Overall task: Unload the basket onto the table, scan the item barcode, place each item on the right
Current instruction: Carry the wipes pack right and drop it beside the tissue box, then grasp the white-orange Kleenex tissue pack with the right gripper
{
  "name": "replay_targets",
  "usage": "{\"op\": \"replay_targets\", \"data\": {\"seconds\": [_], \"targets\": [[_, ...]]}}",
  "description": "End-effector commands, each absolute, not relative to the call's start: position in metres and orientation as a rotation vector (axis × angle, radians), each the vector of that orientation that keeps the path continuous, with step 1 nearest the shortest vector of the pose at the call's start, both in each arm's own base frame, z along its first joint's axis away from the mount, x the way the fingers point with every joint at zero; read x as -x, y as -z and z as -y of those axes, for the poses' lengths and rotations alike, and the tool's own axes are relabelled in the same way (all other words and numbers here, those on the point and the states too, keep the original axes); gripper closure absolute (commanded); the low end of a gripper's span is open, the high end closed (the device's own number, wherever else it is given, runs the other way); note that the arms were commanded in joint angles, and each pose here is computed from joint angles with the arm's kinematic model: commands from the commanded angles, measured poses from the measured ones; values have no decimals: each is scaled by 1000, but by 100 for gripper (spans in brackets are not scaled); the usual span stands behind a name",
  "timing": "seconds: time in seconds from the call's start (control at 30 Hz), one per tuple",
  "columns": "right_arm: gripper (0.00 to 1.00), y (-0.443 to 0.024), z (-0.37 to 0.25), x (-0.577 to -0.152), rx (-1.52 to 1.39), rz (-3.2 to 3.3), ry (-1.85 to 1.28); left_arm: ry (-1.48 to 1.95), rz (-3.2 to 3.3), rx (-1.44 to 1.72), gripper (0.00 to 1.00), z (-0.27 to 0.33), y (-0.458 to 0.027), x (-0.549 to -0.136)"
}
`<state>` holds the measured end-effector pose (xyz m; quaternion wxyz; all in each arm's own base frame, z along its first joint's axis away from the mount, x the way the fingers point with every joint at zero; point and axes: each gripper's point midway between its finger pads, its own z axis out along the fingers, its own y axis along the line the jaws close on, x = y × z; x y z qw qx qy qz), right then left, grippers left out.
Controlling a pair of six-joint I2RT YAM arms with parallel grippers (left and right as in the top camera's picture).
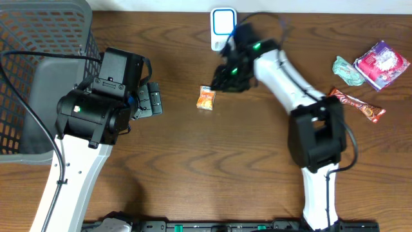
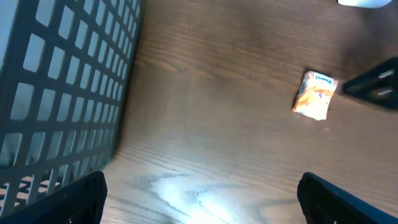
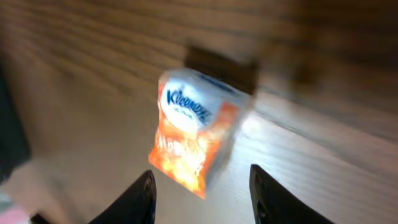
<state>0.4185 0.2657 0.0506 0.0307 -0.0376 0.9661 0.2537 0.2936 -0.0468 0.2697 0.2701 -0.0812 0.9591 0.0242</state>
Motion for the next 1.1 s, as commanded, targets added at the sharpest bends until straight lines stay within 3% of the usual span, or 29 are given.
{"op": "replay_targets", "data": {"seconds": [0.0,0.17,0.27,0.37,0.5,0.77,1.07], "targets": [[56,-41,-267,-412,-143,-2998,-760,-80,-2580,214,2,44,-271,-293],[56,-22,-275,-403,-234,-3007,-848,-80,-2580,214,2,44,-271,-293],[65,-14,-277,-402,-232,-2985,-886,-80,-2580,214,2,44,-271,-293],[99,-11,-278,-401,-225,-2981,-899,-80,-2580,214,2,44,-271,-293],[99,-37,-291,-400,-71,-2928,-1151,-80,-2580,214,2,44,-271,-293],[99,-148,-260,-402,430,-2309,-1997,-80,-2580,214,2,44,-271,-293],[99,-149,-209,-400,391,-2215,-2006,-80,-2580,214,2,44,-271,-293]]}}
